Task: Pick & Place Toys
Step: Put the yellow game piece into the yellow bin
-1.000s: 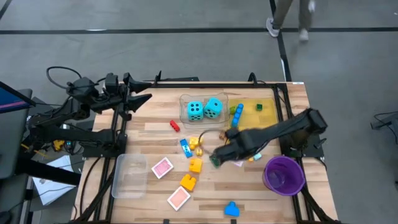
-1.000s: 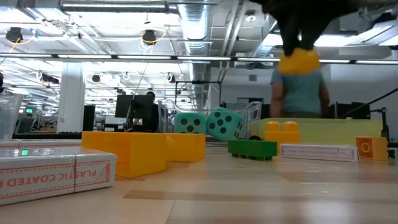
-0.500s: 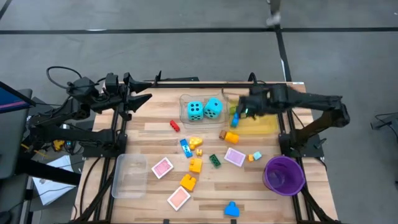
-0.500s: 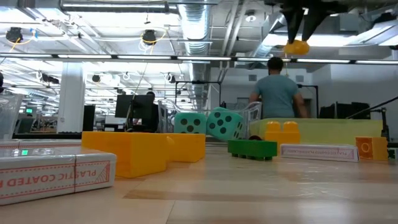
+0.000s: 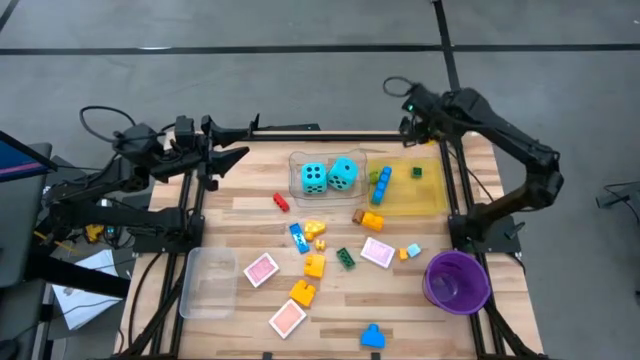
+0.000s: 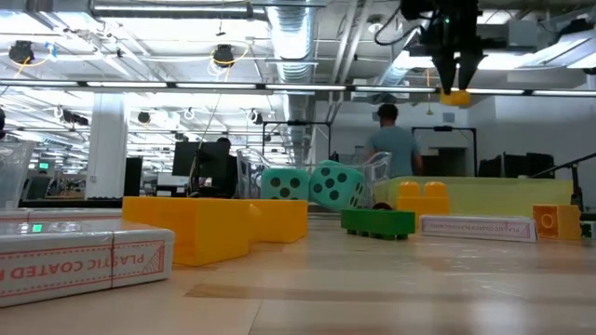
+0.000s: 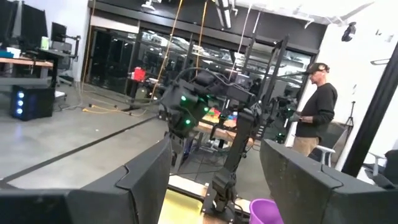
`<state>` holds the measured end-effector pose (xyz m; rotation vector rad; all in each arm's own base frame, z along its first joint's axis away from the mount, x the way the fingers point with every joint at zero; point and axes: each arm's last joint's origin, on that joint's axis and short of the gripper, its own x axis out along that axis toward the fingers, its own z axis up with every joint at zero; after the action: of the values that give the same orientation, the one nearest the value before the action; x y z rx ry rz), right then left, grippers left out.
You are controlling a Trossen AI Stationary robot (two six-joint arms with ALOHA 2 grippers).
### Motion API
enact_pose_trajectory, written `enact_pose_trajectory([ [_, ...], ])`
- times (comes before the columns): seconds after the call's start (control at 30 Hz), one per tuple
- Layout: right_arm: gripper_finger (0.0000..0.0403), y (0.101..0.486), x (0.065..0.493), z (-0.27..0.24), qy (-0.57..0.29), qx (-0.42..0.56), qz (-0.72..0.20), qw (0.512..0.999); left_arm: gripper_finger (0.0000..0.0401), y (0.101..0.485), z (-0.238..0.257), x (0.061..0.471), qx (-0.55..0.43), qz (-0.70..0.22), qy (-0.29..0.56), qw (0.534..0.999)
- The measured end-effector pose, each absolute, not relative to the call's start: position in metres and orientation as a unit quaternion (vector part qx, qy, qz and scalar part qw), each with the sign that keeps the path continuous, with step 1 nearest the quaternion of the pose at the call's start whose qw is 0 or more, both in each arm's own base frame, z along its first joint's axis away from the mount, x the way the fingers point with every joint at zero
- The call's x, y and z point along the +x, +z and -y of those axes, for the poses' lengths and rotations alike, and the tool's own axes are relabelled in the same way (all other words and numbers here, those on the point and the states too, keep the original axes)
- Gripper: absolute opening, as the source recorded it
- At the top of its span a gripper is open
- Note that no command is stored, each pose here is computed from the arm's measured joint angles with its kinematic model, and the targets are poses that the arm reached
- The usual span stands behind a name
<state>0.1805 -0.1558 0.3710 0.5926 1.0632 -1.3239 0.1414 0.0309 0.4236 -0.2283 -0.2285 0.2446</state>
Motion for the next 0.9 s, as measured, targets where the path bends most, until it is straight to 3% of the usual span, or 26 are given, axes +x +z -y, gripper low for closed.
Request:
enact_pose_trajectory([
  [0.2,0.0124,0.358,0.168,0.169,-0.559,0.288,-0.491,0.603,0.0241,0.42,-0.033,0.152,-0.126,0.106,0.129,0.978],
  [0.47,0.0125,0.281,0.176,0.152,-0.523,0.297,-0.563,0.567,0.0241,0.417,-0.037,0.169,-0.128,0.103,0.13,0.978],
  [0.9,0.0131,0.214,0.148,0.124,-0.555,0.376,-0.517,0.532,0.0241,0.414,-0.039,0.178,-0.143,0.101,0.129,0.976],
])
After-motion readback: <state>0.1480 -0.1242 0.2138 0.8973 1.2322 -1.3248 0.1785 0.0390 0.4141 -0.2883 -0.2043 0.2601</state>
